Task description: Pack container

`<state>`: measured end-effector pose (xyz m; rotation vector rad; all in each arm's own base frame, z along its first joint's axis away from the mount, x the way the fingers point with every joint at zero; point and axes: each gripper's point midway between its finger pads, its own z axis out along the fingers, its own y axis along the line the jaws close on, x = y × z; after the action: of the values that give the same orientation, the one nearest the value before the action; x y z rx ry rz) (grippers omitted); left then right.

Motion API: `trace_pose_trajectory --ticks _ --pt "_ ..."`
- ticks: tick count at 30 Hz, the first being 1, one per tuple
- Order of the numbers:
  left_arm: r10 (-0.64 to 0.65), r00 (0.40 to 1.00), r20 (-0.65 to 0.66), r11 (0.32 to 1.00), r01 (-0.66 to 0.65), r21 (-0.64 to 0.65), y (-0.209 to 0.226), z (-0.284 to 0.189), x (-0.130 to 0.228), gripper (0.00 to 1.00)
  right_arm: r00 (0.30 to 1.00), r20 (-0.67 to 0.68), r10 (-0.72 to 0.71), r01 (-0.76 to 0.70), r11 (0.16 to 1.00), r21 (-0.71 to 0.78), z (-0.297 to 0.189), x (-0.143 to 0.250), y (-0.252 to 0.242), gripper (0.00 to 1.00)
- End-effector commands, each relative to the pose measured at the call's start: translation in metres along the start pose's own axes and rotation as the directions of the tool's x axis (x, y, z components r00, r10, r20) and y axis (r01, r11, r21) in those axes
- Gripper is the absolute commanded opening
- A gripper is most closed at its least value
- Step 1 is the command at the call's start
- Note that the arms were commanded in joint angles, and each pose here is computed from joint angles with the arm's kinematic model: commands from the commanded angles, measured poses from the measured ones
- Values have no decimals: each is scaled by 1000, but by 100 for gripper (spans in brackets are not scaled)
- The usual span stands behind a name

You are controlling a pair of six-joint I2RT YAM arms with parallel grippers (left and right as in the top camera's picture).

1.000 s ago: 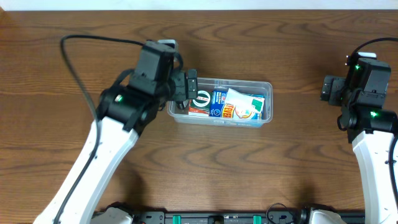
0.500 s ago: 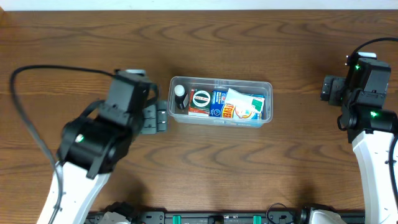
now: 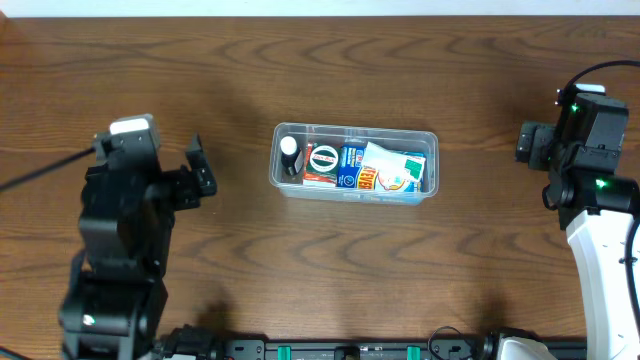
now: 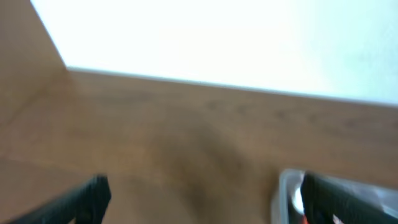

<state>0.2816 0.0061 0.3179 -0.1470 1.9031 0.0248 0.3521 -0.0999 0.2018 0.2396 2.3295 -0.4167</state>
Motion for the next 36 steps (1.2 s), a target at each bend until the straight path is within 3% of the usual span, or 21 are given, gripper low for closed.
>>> trace_pose_trajectory --ticks 1,10,18,32,36 --pt "73 996 43 993 -77 85 -4 5 26 98 1000 5 18 -18 1000 16 -2 -2 -5 99" --pt "54 988 142 990 -71 121 0 11 93 98 1000 5 18 -18 1000 16 -2 -2 -5 99" --pt "46 968 248 990 -78 121 2 14 118 98 1000 5 18 -18 1000 16 -2 -2 -5 99" --pt "42 971 234 992 -68 104 10 25 166 98 1000 5 18 -18 1000 16 -2 -2 -5 99" --pt "46 985 167 993 -64 103 11 26 186 98 1000 5 18 -18 1000 16 -2 -2 -5 99"
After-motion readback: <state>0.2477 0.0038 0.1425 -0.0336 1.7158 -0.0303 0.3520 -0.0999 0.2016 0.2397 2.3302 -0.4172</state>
